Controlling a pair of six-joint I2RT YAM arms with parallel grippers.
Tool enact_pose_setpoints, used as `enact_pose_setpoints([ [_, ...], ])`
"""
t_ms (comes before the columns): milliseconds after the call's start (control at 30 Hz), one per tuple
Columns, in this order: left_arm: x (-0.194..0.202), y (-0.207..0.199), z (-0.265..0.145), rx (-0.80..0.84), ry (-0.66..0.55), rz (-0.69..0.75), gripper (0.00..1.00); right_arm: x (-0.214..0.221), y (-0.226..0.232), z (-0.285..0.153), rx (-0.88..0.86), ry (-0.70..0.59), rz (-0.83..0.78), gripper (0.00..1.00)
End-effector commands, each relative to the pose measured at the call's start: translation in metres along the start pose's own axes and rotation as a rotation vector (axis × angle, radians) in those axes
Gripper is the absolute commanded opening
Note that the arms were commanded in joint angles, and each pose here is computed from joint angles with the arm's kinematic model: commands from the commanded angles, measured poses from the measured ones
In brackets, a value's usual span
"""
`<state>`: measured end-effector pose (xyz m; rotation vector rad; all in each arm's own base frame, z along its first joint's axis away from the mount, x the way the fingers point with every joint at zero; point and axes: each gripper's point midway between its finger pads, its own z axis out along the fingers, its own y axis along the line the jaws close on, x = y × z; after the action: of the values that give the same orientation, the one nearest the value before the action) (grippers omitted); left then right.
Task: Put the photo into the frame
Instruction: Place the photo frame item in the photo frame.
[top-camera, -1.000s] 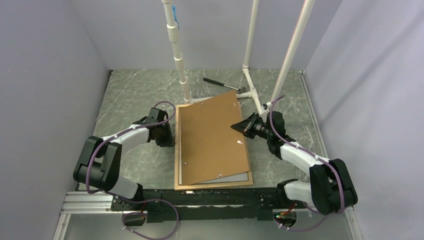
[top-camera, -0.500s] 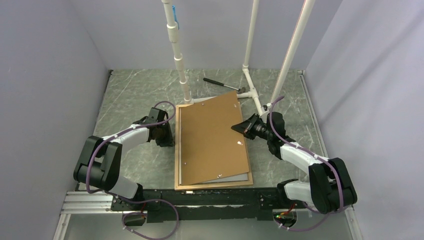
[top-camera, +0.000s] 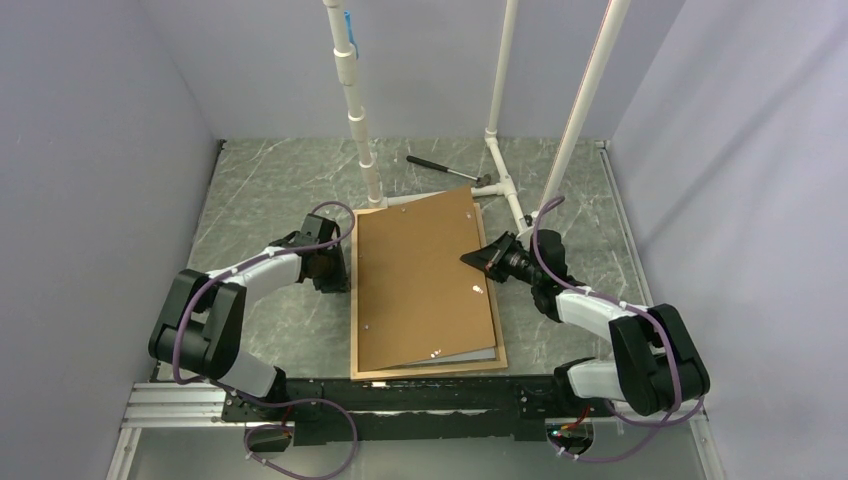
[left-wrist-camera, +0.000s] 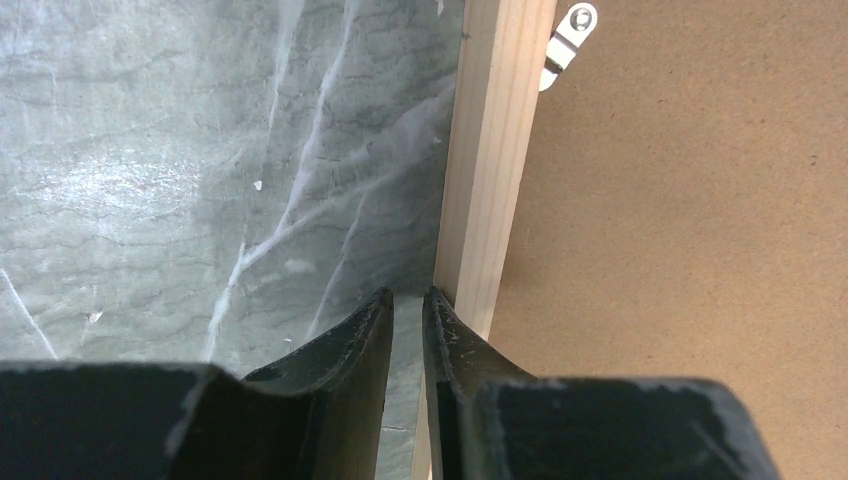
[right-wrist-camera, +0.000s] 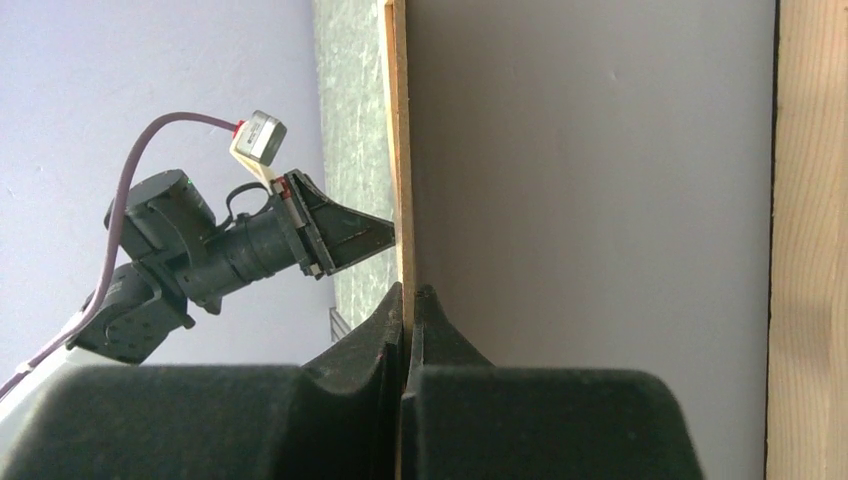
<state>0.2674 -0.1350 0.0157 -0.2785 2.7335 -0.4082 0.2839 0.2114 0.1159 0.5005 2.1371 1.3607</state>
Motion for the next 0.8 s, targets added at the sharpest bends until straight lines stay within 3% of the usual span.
enact_pose_setpoints([
  [0,0.028,0.015,0.014,-0.072,0.092,0.031,0.27,0.019,-0.015,0.003,0.04,0.051,0.014,0.0],
  [167,0.029,0.015,0.014,-0.072,0.094,0.031,0.28,0.02,-0.028,0.005,0.1,0.063,-0.02,0.0],
  [333,0.029,0.015,0.014,-0.079,0.094,0.035,0.29,0.02,-0.034,0.007,0.129,0.081,-0.052,0.31],
  [567,0.029,0.015,0.014,-0.082,0.095,0.036,0.29,0.022,-0.045,0.011,0.178,0.106,-0.085,0.51],
  [767,0.03,0.016,0.015,-0.085,0.1,0.036,0.29,0.024,-0.05,0.009,0.236,0.112,-0.144,0.74],
])
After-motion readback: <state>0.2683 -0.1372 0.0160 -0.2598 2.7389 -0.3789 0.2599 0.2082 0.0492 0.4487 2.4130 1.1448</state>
